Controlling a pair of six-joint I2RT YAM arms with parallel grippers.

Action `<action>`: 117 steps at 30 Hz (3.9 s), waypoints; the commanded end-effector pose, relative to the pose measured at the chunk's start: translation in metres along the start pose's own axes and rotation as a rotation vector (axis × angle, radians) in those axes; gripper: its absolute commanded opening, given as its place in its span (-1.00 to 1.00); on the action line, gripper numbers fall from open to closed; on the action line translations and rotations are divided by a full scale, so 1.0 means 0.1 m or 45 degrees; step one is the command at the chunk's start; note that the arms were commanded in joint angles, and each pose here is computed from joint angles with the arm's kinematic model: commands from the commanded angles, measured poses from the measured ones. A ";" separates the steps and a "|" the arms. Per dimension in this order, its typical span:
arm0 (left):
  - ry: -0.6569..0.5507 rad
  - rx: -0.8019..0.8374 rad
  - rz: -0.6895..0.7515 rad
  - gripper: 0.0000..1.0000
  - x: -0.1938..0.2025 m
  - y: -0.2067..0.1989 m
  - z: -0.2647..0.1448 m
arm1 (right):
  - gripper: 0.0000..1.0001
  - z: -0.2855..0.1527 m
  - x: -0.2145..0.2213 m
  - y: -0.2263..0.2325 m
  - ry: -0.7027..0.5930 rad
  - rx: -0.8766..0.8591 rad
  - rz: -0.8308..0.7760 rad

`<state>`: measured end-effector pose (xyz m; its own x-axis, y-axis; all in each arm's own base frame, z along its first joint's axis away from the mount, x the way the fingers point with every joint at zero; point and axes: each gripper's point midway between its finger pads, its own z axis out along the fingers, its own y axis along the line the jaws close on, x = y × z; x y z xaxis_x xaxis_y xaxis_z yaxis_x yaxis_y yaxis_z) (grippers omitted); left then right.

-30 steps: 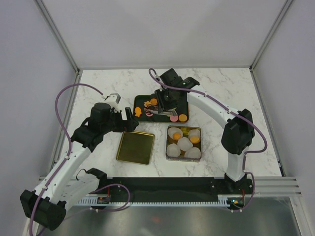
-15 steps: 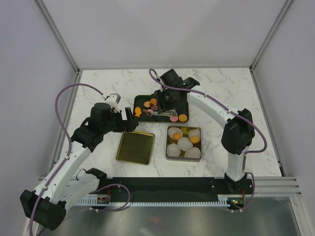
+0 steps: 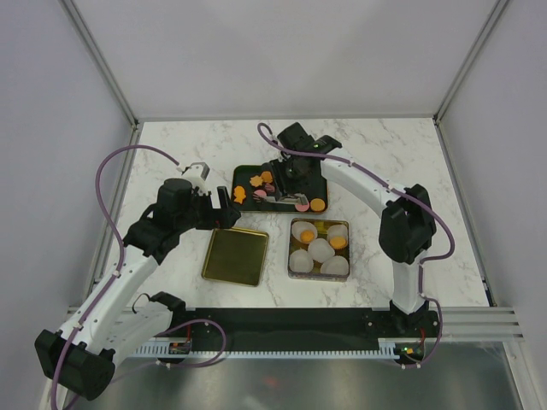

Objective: Pack the cookies

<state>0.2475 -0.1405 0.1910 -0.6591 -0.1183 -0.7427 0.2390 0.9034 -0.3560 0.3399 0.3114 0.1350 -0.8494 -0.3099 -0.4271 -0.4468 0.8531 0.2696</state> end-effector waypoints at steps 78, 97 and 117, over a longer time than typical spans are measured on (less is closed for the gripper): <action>-0.005 -0.008 0.015 1.00 -0.04 0.02 0.03 | -0.11 -1.68 1.51 -0.12 -0.079 -0.146 0.217; 0.010 -0.019 0.011 0.99 -0.01 0.04 0.05 | -0.10 -1.55 1.97 -0.08 0.079 -0.234 0.201; 0.010 -0.018 0.014 1.00 -0.01 0.04 0.05 | -0.06 -1.46 1.95 -0.04 0.080 -0.263 0.192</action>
<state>0.2494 -0.1413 0.1835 -0.6787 -0.1103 -0.7261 0.2298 0.9071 -0.3526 0.1330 0.1786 0.1716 -0.9346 -0.2096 -0.2875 -0.3293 0.8156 0.4758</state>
